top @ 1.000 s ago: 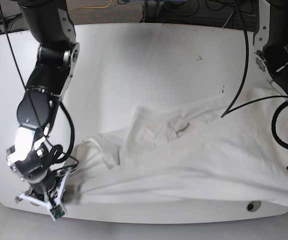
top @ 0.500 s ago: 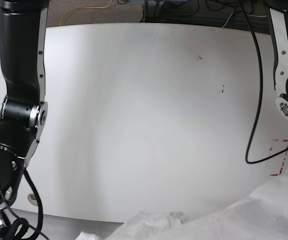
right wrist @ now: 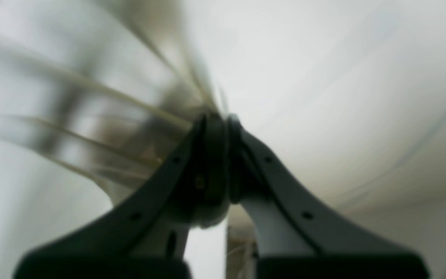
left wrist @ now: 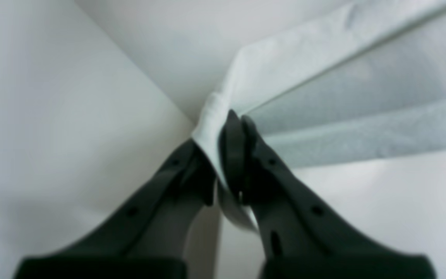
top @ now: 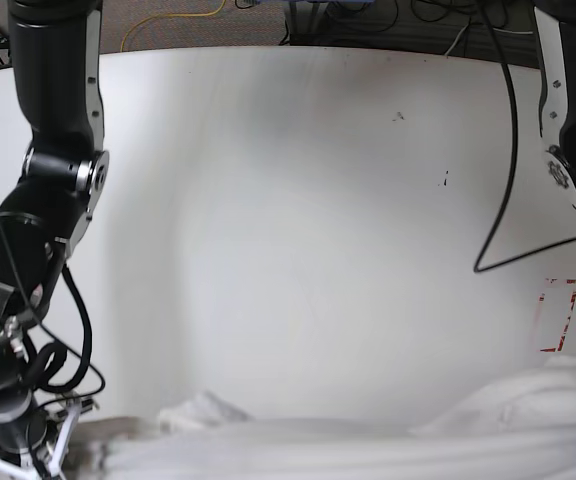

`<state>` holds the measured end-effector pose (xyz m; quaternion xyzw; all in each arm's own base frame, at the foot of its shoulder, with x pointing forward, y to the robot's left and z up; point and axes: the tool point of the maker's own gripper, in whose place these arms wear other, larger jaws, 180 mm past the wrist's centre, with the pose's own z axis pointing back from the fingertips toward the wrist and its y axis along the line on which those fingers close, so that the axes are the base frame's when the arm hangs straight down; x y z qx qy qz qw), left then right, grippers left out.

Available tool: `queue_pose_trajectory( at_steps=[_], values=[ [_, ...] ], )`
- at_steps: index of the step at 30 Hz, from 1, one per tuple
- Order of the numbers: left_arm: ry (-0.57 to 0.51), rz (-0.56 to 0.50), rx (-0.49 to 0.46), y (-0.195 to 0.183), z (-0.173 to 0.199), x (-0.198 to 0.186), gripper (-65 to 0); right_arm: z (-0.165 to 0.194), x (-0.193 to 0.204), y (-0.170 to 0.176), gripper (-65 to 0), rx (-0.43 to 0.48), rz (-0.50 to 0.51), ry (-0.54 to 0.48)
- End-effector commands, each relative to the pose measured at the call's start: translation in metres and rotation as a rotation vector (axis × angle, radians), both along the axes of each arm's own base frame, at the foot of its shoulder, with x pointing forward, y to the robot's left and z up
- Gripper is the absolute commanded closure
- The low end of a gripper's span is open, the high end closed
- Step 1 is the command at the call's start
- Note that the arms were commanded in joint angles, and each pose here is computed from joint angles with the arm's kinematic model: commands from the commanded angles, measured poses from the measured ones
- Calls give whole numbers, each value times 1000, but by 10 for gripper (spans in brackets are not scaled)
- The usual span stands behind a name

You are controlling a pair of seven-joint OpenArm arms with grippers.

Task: Fold the T-shirt properly
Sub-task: 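Lift the shirt with both grippers and swing it toward the table edge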

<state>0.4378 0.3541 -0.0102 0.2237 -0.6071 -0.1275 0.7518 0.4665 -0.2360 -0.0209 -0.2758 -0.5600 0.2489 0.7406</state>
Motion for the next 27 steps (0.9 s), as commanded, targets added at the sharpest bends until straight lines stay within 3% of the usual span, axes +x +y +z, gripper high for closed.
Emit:
queue_pose_trajectory(
  at_steps=[1,10,16,21,27],
  values=[
    [-38,12,-23,3,-3,-7,0,-18,-10,-17,0,14,-62,18],
    [149,11,-80,0,-98,-21,0,-125,-36,-19,0,115,-53,179],
    [192,24,-129,5,-133,-47,0,-171,-63,-27,0,138,-88,269],
    [192,8,-131,2,-139,-48,0,-189,-69,-19,0,160,-79,307],
    [182,-7,-125,0,-142,-49,0,-183,-70,-18,0,153,-78,291]
  ],
)
